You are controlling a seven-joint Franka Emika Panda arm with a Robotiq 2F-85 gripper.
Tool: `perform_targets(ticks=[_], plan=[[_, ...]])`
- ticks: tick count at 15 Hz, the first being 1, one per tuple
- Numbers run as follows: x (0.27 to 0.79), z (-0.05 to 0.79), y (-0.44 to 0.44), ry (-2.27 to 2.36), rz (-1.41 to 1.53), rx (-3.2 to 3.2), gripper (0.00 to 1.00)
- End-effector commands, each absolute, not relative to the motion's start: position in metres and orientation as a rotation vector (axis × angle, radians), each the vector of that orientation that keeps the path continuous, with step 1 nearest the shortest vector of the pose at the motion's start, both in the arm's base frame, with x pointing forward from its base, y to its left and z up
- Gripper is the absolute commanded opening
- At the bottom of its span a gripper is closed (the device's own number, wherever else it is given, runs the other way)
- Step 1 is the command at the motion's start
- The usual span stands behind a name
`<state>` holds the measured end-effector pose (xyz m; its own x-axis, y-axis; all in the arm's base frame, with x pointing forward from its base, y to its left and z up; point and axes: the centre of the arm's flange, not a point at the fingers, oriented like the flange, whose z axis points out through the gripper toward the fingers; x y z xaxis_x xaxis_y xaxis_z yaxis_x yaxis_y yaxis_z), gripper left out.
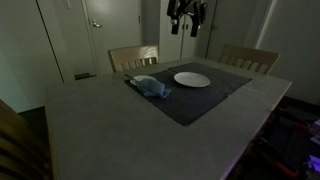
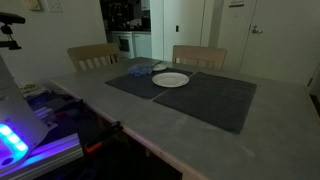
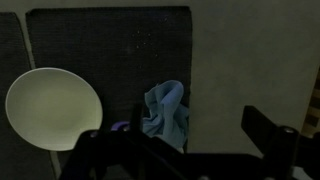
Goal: Use the blue towel to wipe the white plate on the right
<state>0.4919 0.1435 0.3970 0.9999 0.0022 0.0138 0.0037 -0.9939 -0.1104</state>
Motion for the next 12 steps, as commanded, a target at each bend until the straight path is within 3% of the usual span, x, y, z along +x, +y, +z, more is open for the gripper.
perform_targets(ticks=[1, 12], plan=[[0.504, 0.363, 0.154, 0.048, -0.066, -3.028, 1.00], [0.502, 0.345, 0.167, -0.037, -0.123, -3.055, 1.00]])
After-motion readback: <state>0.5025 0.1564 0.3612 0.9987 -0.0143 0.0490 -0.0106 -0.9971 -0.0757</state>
